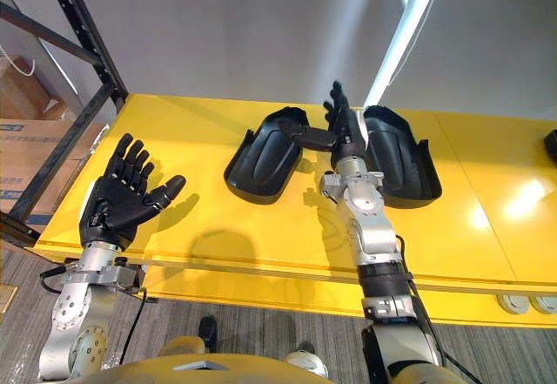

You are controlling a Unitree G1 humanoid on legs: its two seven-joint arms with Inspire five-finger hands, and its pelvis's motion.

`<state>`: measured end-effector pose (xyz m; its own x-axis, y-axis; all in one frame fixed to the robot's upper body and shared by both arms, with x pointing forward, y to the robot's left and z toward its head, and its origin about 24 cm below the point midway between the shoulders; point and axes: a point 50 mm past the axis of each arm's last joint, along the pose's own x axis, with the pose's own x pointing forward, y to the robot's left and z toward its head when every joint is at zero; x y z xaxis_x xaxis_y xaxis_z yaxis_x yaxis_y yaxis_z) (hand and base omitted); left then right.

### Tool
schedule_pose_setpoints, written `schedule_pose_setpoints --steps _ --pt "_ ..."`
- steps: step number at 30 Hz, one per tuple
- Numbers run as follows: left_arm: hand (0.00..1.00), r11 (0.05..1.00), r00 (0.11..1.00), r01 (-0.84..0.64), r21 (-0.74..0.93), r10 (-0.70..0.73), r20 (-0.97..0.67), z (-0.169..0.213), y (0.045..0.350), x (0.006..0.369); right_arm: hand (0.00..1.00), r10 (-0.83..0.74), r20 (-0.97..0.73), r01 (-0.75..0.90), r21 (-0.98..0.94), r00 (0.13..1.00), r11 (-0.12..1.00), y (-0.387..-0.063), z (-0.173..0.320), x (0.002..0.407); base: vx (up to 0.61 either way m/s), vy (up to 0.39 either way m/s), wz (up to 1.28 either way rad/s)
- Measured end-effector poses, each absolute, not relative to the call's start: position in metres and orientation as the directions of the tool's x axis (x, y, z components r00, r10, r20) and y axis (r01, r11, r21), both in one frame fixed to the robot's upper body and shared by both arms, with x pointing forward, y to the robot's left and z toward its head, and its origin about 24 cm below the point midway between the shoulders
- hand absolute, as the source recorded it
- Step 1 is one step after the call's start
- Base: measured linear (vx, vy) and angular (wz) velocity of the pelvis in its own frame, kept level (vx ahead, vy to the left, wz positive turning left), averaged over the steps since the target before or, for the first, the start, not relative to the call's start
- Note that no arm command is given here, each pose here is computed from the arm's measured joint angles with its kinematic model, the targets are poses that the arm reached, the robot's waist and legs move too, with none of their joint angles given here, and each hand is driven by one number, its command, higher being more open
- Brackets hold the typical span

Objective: Walk over and take three plastic housings, then place them on the shelf

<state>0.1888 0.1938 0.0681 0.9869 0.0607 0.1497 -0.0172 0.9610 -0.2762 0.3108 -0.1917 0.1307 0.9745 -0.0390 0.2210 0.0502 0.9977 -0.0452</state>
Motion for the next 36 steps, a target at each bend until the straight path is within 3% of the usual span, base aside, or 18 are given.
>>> schedule_pose_setpoints --steps 4,12,24,36 --pt "1.0 0.961 0.99 -0.014 -0.275 0.051 0.129 0.067 0.193 0.19 1.0 0.008 0.413 0.026 -0.077 0.911 0.997 -0.189 0.161 0.287 0.04 0.005 -0.16" --pt "1.0 0.966 0.998 -0.06 -0.251 0.051 -0.043 0.049 0.19 0.191 1.0 0.058 0.568 -0.004 -0.096 0.821 0.995 -0.189 0.178 0.251 0.01 0.008 -0.13" --pt "1.0 0.962 0.995 -0.021 -0.274 -0.007 -0.1 0.041 0.19 0.189 1.0 -0.091 0.39 0.063 0.083 0.916 0.995 -0.212 0.125 0.214 0.0 0.005 -0.05" --pt "1.0 0.95 0.988 0.029 -0.31 -0.074 -0.134 0.037 0.193 0.188 1.0 -0.153 0.359 0.084 0.201 0.921 0.976 -0.21 0.114 0.206 0.0 0.002 -0.01"
